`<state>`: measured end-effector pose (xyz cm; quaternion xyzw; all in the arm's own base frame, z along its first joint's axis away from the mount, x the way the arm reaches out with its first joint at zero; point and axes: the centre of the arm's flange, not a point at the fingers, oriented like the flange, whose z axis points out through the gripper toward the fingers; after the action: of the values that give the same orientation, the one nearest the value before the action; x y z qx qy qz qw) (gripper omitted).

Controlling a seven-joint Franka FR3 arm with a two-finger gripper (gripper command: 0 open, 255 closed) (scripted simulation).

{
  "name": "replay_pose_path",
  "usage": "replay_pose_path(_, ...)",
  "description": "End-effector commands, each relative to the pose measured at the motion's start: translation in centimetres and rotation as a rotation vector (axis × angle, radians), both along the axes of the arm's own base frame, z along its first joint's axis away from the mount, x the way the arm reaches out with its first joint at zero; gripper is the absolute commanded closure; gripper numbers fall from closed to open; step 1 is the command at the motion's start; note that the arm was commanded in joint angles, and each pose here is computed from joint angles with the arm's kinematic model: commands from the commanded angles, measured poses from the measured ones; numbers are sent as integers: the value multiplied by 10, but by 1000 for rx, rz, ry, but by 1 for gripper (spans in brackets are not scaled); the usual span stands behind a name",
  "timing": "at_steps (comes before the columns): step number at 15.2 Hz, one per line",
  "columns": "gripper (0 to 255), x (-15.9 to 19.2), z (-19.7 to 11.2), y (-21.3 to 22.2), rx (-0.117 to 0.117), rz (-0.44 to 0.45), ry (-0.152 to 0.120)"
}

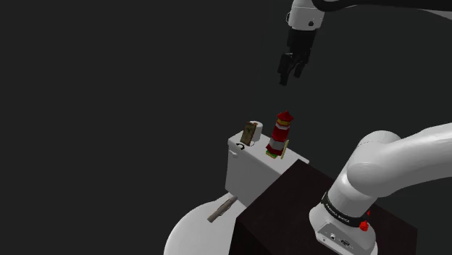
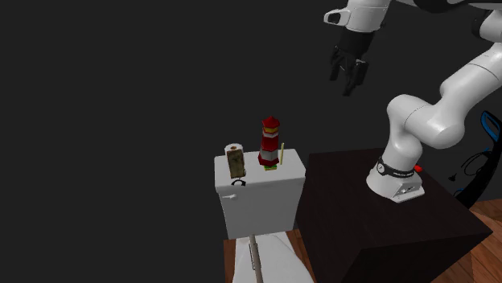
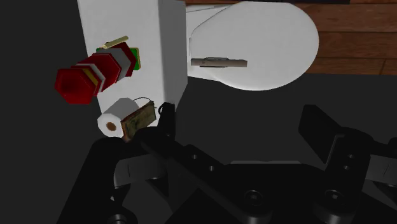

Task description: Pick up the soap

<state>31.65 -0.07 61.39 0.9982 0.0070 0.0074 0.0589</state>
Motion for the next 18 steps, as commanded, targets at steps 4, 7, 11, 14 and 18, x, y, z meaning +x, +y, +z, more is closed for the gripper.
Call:
replay_pose_path(4,0,12,-22,-34,27,36,-1)
replay_pose_path(7,0,24,-45,-68,53,72,-2)
replay_pose_path(11,0,43,-77,-110,89,120,-3)
replay_pose_path(14,0,59,-102,-141,116,156,-4)
replay_pose_path(18,0,82,-136,-180,152,203,-5)
